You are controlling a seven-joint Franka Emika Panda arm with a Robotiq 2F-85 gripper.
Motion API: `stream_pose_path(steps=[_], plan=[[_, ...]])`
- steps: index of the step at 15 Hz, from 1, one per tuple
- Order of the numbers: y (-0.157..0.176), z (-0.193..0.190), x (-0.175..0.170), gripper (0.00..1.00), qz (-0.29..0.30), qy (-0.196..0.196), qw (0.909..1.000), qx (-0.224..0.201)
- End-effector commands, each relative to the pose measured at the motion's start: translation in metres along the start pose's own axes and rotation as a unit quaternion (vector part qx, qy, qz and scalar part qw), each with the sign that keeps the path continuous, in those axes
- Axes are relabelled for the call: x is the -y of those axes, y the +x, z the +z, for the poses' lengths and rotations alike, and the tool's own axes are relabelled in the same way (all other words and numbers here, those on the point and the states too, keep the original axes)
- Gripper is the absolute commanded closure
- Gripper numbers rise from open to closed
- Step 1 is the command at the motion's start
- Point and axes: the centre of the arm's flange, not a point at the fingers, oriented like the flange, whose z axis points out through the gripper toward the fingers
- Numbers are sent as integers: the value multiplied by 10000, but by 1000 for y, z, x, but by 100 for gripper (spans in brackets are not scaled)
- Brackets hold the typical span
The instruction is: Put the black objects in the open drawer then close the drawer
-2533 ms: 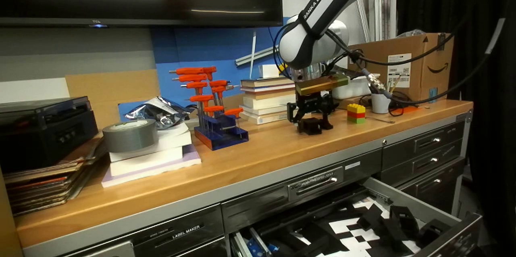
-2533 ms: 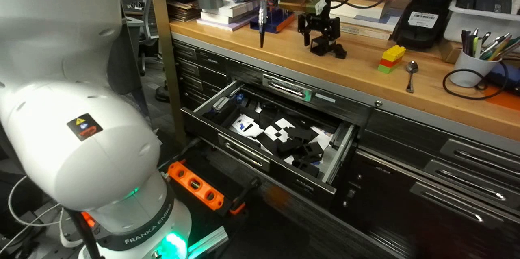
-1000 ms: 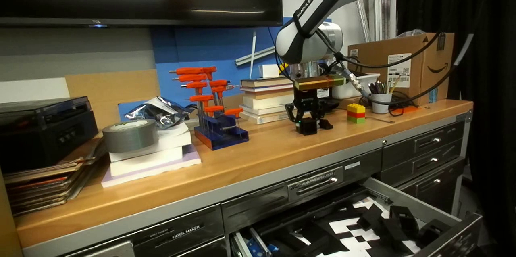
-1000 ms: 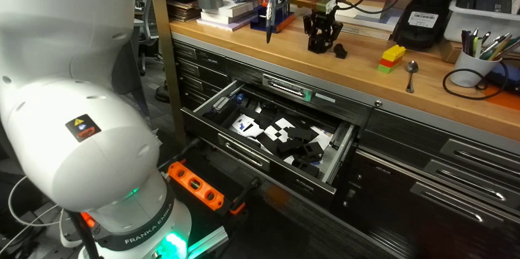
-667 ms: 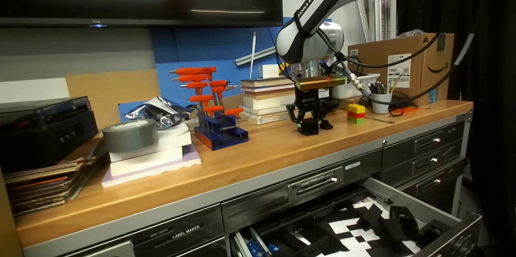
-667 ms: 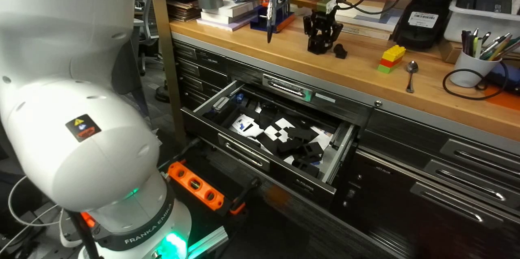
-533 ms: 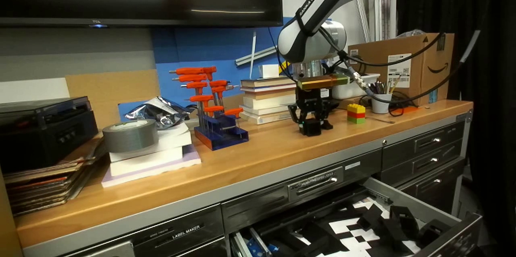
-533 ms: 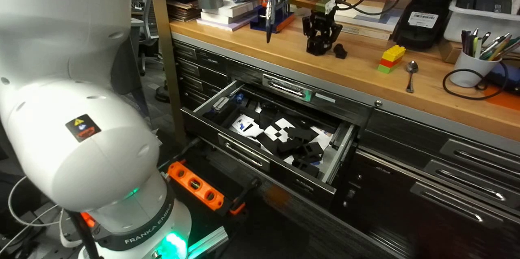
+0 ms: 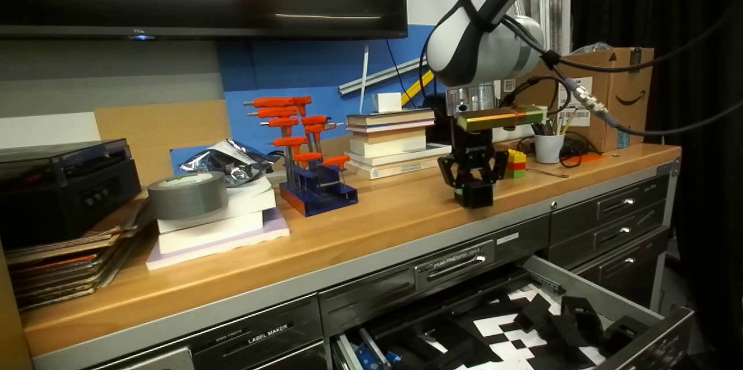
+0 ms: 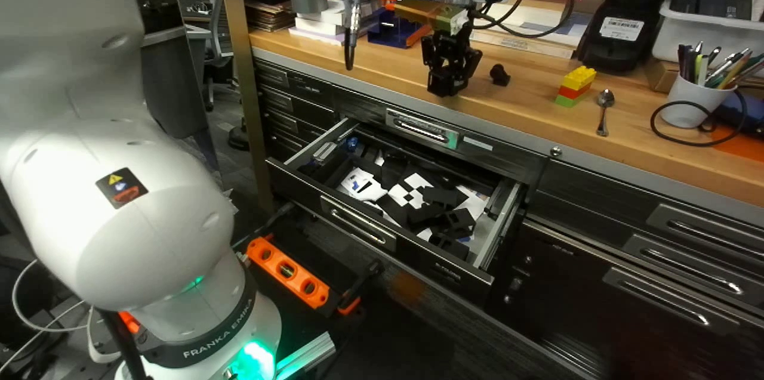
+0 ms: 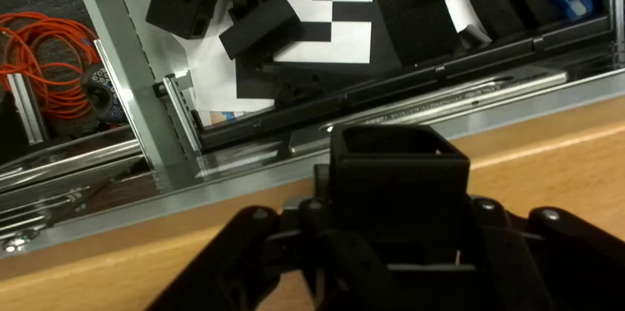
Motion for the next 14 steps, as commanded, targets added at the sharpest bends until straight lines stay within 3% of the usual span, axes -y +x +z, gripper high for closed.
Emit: stream_pose_path(steps=[1,4,7,14], plan=[[-68,1,-6,68,-58,162,9996,-209],[-92,8,-4,68,-132,182,9993,-292],[-102,28,2,68,-219,165,9996,-30],[-79,89,12,68,-104,462,9981,385]])
